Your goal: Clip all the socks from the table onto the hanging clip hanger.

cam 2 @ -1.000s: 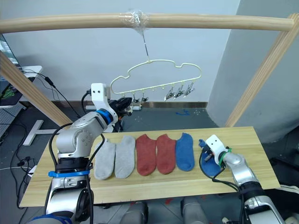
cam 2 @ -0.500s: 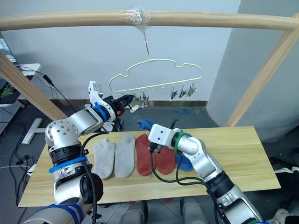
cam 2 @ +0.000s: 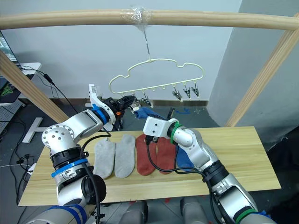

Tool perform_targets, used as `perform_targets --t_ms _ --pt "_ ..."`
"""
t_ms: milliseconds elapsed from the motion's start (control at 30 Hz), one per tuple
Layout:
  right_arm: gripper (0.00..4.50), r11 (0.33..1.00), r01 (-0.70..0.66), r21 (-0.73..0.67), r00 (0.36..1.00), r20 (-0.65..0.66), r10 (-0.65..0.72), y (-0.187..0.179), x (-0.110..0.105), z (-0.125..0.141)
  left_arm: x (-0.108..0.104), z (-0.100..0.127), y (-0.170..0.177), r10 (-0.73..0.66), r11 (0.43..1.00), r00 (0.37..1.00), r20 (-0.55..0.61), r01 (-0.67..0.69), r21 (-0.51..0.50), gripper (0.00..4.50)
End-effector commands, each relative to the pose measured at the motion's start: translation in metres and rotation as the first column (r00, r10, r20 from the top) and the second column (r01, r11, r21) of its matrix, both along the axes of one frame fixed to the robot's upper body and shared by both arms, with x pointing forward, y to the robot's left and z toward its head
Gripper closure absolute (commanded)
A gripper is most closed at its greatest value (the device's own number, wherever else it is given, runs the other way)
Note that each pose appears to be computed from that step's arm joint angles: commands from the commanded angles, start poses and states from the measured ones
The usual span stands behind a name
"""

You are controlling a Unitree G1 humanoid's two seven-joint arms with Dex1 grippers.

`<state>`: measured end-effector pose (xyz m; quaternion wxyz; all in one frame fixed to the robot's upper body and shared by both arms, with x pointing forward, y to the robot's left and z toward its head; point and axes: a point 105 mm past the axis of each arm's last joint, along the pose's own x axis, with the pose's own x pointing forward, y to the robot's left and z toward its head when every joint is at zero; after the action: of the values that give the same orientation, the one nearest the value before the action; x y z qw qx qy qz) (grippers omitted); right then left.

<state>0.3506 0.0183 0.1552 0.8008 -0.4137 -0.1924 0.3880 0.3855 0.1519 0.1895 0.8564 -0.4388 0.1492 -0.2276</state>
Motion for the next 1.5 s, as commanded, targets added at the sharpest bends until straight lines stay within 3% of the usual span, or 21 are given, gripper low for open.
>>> perform_targets --t_ms 33,767,900,1167,1367,1500 --pt "4.46 0.999 -0.047 0.012 0.997 0.061 0.046 0.012 -0.006 0.015 -0.001 0.004 0.005 0.017 1.000 1.000 0.014 -0.017 -0.001 4.37" --pt "4.46 0.999 -0.050 0.004 0.997 0.066 0.049 0.021 0.000 0.015 -0.005 0.008 -0.001 -0.013 1.000 0.999 0.050 0.013 -0.003 4.37" --pt "4.46 0.999 -0.048 0.003 0.997 0.067 0.047 0.019 0.001 0.015 -0.005 0.007 0.000 -0.012 0.999 0.998 0.069 0.009 0.043 4.37" --pt "4.50 0.999 -0.048 0.002 0.996 0.070 0.048 0.018 0.003 0.015 -0.009 0.010 0.001 -0.025 1.000 0.996 0.083 0.023 0.016 1.87" --pt "4.50 0.998 -0.062 0.001 0.996 0.061 0.062 0.024 0.001 0.012 -0.016 0.010 0.012 -0.010 0.998 0.995 0.097 0.004 0.063 0.06" --pt "4.50 0.997 -0.062 0.044 0.998 -0.010 0.062 0.028 0.002 0.006 -0.031 0.009 0.020 -0.003 0.977 0.989 0.150 -0.029 0.210 0.02"
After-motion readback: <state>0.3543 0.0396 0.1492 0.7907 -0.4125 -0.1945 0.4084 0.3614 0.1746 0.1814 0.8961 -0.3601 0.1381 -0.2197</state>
